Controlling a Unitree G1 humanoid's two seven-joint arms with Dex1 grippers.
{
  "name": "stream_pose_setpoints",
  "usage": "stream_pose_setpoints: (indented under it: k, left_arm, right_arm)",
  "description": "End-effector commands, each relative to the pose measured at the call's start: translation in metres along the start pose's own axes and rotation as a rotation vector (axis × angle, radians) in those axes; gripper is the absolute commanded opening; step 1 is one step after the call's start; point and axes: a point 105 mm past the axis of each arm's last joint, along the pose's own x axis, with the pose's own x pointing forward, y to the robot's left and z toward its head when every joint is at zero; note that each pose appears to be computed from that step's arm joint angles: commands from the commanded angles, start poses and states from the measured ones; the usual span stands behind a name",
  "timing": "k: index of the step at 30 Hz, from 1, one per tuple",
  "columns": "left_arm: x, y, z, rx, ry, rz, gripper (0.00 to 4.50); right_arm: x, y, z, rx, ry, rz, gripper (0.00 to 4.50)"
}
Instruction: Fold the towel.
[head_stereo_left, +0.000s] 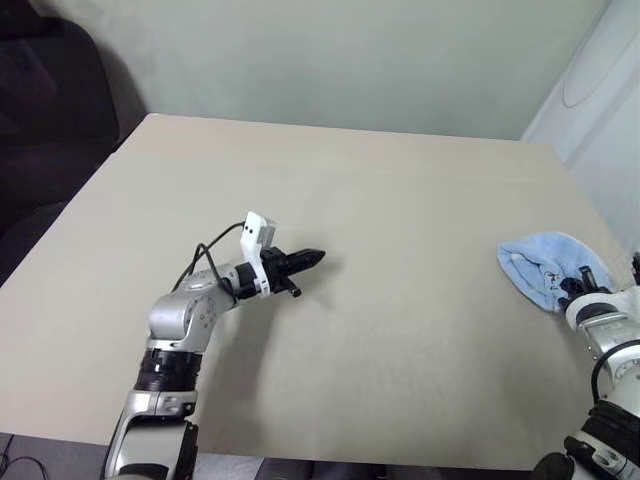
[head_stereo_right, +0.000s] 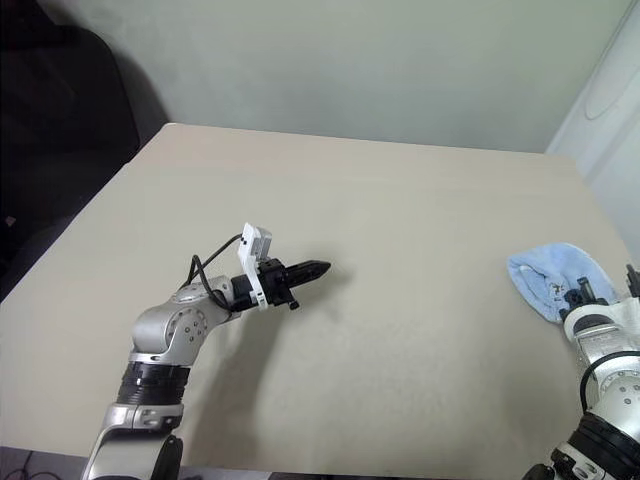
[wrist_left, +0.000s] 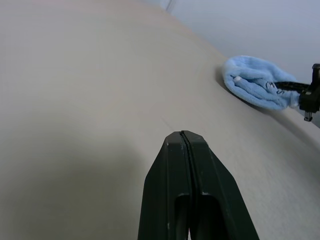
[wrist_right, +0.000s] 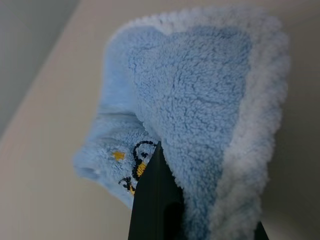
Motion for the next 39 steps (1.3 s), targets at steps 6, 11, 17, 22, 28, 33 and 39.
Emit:
stream_pose_setpoints:
  k: [6,11,17,22,28,33,39]
  left_arm:
    - [0.001,-0.004,0.008,0.04,-0.035,-0.014,0.0]
    - [0.002,-0.005,0.007,0.036,-0.034,-0.021,0.0]
    - [0.005,-0.007,0.004,0.033,-0.024,-0.036,0.0]
    - [0.005,-0.006,0.004,0.038,-0.031,-0.03,0.0]
    - [-0.002,0.015,0.014,0.087,-0.093,0.091,0.0]
    - [-0.017,0.036,0.019,0.236,-0.102,0.211,0.0]
    - [-0.043,0.064,0.001,0.446,-0.016,0.339,0.0]
  right_arm:
    - [-0.005,0.003,0.01,-0.026,-0.031,0.018,1.56]
    - [-0.011,-0.001,0.013,-0.044,-0.069,0.006,3.39]
    - [-0.019,-0.013,0.024,-0.093,-0.148,-0.05,4.47]
    - [-0.031,-0.013,0.054,-0.289,-0.331,-0.077,4.47]
    - [-0.033,0.044,0.067,-0.705,-0.456,0.111,4.47]
    - [-0.021,0.101,0.014,-0.979,-0.261,0.427,4.47]
    - [-0.01,0.142,-0.06,-1.076,-0.081,0.701,4.47]
